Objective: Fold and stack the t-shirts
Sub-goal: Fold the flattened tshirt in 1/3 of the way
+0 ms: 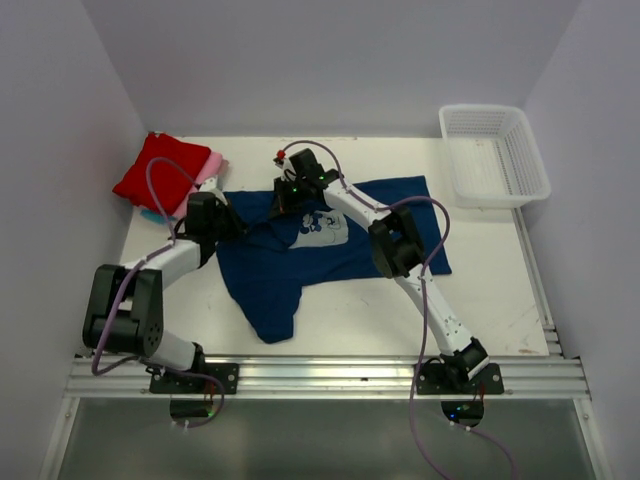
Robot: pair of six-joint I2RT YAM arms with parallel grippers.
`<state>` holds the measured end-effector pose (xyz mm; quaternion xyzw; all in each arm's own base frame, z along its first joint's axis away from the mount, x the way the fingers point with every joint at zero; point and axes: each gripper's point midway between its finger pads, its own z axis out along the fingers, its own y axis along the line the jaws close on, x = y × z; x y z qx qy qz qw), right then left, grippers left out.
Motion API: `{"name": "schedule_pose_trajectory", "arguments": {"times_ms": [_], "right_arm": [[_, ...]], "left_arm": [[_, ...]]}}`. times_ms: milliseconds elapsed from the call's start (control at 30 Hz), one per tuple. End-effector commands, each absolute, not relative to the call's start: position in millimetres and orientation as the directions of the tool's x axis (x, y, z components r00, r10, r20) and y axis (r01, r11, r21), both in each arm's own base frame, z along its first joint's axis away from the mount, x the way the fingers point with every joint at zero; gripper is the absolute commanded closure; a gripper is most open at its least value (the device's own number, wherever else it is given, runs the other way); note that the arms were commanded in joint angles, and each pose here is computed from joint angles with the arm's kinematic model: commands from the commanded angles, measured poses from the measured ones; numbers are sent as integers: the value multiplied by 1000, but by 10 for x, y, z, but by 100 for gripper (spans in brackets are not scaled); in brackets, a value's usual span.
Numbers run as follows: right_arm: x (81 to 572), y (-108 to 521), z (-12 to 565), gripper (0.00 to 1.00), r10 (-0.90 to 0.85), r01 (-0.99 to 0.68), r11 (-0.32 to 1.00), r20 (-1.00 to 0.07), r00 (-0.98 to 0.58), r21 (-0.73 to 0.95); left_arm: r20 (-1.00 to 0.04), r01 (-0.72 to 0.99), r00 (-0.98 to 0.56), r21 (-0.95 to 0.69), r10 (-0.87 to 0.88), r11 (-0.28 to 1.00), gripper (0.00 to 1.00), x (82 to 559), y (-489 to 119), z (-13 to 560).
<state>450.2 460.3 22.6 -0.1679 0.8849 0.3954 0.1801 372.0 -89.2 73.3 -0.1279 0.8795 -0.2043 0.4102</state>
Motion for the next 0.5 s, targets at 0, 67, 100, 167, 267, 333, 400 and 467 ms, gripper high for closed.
{"name": "schedule_pose_trajectory", "arguments": {"times_ms": [0,67,100,167,267,333,400,467], "right_arm": [[4525,4370,-47,100,-165,-394,719,-410,-897,572],[4524,4371,-30,100,-167,-397,718,-413,-895,572],[4513,4362,-28,100,-169,-397,719,-410,-896,571],[4509,4349,-20,100,-176,-405,719,-415,-892,564],[4485,4331,-19,100,-191,-414,721,-416,-889,555],[4494,4307,-23,100,-192,-414,725,-416,-889,551],[4505,4298,-21,100,-188,-411,728,-416,-890,549],[4530,4268,-29,100,-182,-403,732,-413,-892,549]], "left_arm": [[-725,-50,-581,-420,-369,906,100,4161,-835,789],[-730,-36,-574,-430,-371,902,100,4312,-868,805],[-725,-36,-583,-427,-366,904,100,4365,-878,708],[-731,-29,-575,-430,-367,902,100,4438,-884,693],[-728,-20,-584,-431,-361,902,100,4518,-915,547],[-712,-4,-604,-448,-360,894,100,4536,-969,503],[-691,8,-621,-478,-370,878,100,4496,-1038,468],[-682,23,-631,-492,-369,870,100,4398,-1082,487]]}}
